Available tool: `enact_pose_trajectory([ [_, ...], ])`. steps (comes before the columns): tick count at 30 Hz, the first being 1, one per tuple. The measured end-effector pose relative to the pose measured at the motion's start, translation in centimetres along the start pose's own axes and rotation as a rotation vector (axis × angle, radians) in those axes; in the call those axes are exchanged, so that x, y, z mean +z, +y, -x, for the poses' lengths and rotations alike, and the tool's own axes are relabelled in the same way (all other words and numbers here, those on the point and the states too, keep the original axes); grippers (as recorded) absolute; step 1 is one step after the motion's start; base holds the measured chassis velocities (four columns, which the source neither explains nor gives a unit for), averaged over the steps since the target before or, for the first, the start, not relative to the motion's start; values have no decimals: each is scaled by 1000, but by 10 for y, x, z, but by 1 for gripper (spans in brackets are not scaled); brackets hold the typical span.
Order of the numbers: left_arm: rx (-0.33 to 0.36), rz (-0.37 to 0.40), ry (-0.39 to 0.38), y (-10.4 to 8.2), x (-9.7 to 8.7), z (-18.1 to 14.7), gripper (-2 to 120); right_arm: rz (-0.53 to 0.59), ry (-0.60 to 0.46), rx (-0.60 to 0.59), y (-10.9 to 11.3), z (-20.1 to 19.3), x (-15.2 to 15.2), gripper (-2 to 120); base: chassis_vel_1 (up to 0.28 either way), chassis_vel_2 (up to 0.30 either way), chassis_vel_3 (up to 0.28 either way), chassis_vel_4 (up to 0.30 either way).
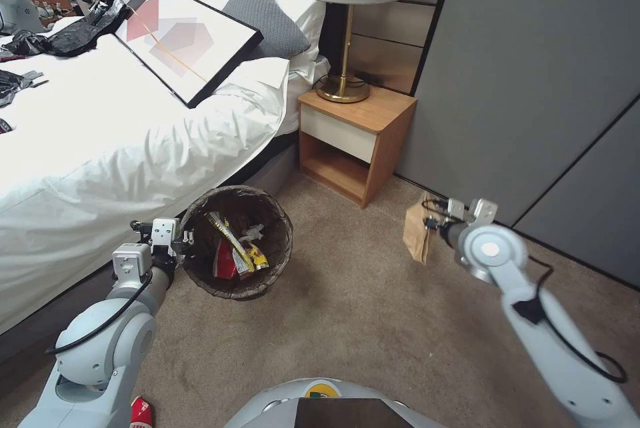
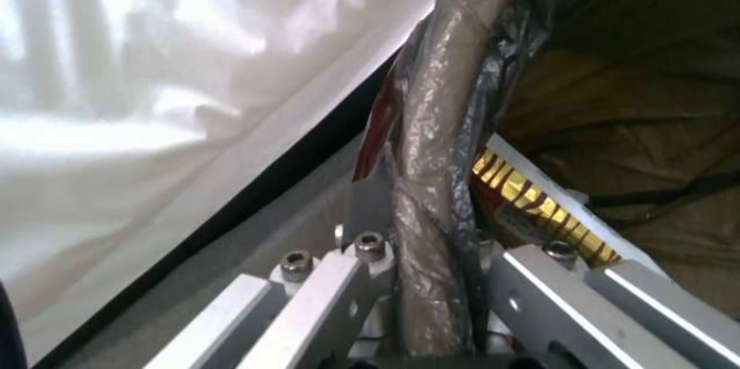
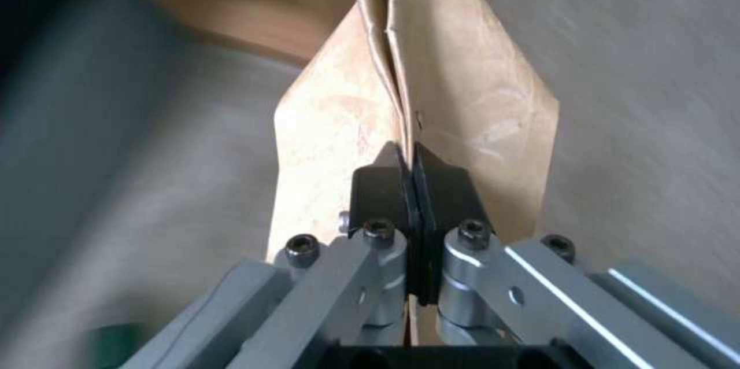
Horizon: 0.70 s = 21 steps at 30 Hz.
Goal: Pick up the trash bin, then pick up the garbage from the floor and place it into the trash bin.
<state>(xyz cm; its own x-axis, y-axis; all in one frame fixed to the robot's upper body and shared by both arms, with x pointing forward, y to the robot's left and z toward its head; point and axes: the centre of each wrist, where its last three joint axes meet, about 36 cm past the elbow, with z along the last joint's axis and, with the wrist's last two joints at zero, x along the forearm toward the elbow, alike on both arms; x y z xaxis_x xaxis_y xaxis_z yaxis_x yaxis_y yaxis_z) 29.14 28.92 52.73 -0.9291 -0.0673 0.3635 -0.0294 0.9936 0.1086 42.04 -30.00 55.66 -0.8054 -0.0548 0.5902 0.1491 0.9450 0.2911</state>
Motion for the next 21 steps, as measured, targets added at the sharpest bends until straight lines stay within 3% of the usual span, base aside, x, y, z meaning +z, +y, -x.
enact_pose_trajectory([
  [2,0,-3,2,-1,1,1,0,-38,-14,-127,31,-34,-12,0,0,0,0,0],
  [3,0,-3,2,-1,1,1,0,-38,-14,-127,31,-34,-12,0,0,0,0,0],
  [6,0,-6,5,-2,2,1,0,-104,1,-298,69,-68,-22,0,0,0,0,0],
  [10,-2,-7,9,-2,3,3,0,-169,-10,-426,94,-83,-33,0,0,0,0,0],
  [20,-6,-15,19,-2,6,7,0,-319,13,-701,148,-76,-42,0,0,0,0,0],
  [21,-7,-15,22,-2,7,8,0,-363,20,-745,164,-70,-45,0,0,0,0,0],
])
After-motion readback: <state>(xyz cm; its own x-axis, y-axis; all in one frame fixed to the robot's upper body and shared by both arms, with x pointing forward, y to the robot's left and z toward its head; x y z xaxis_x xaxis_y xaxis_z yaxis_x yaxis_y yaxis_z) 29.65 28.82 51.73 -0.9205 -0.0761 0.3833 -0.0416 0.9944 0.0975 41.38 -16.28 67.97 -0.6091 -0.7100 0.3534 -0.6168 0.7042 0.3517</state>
